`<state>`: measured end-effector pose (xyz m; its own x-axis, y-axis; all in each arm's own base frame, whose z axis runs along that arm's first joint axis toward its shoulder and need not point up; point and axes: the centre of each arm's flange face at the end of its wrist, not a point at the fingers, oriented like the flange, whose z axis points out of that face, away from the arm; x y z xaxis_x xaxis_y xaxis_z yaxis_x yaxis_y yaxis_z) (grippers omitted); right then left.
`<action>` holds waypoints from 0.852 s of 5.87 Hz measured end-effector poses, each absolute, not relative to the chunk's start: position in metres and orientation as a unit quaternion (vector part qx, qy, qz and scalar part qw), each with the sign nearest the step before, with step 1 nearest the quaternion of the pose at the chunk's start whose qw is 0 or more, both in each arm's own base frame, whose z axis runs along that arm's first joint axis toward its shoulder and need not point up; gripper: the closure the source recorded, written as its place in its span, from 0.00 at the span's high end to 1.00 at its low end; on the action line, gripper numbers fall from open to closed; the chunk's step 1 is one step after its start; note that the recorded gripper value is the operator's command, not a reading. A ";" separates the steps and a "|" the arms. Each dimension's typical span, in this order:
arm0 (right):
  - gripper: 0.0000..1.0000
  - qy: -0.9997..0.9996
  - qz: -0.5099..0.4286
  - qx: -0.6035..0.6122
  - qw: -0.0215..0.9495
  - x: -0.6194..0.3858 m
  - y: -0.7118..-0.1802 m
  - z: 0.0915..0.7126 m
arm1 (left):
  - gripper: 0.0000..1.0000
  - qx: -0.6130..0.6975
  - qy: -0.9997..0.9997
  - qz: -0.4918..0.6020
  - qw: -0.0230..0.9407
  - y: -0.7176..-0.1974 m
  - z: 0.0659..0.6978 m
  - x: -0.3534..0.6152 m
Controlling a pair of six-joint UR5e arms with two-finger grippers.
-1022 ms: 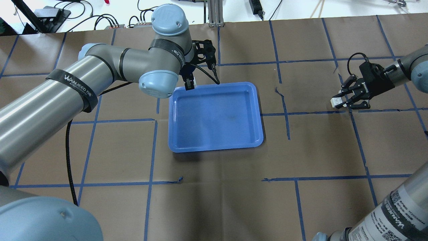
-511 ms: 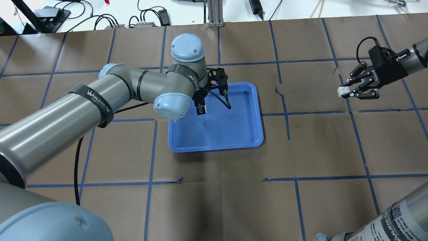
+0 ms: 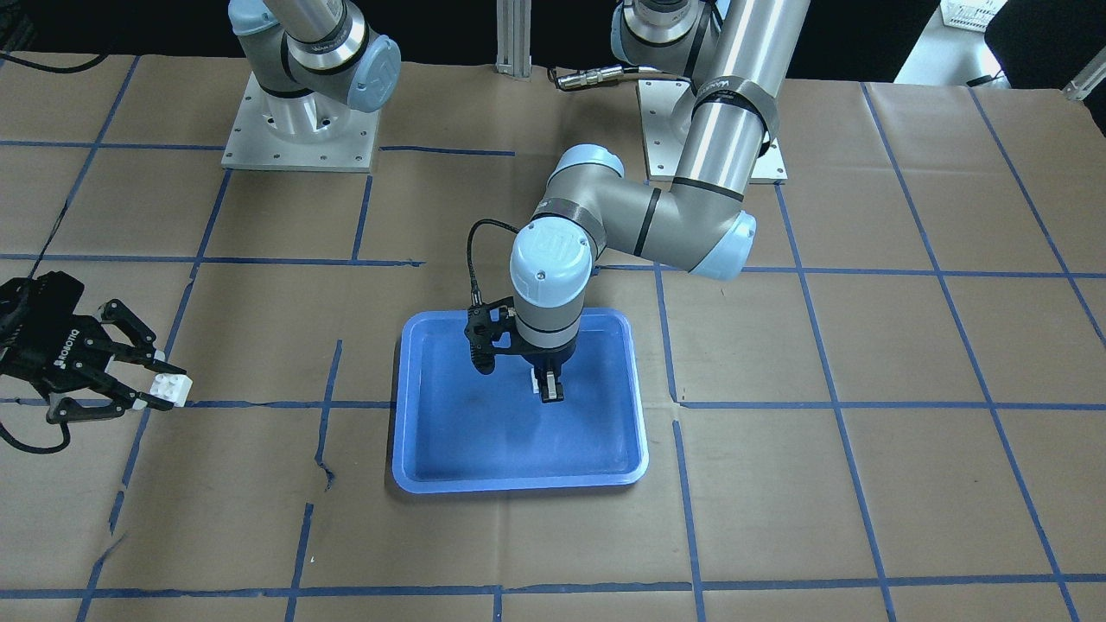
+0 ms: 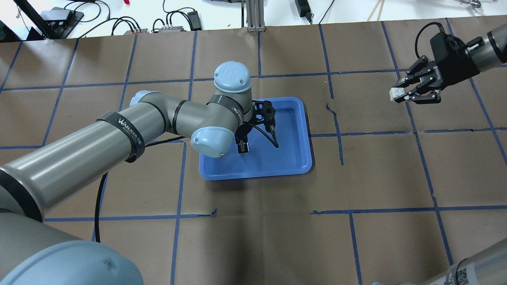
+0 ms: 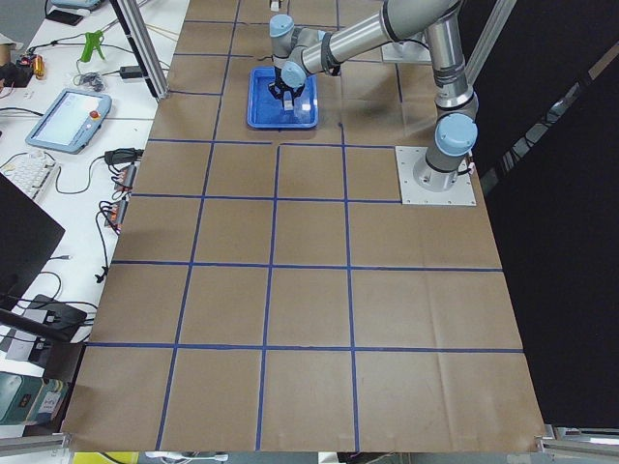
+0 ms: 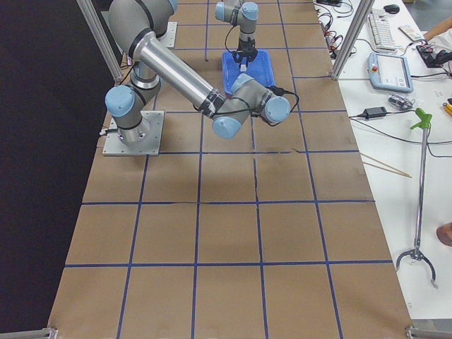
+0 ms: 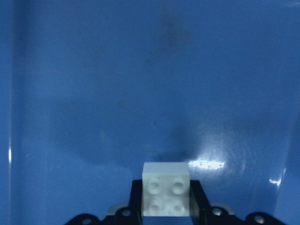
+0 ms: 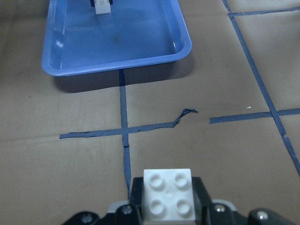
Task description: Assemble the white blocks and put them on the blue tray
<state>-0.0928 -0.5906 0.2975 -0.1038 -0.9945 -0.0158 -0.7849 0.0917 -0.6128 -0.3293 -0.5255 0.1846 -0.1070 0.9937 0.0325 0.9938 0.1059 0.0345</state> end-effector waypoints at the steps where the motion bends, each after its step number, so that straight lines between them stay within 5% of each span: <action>1: 0.32 0.706 -0.236 -0.630 0.224 -0.076 -0.591 0.307 | 0.91 -0.672 -0.740 -0.021 0.000 -0.525 0.185 -0.332; 5: 0.32 0.702 -0.248 -0.621 0.245 -0.054 -0.583 0.296 | 0.96 -0.666 -0.746 -0.004 -0.006 -0.530 0.202 -0.335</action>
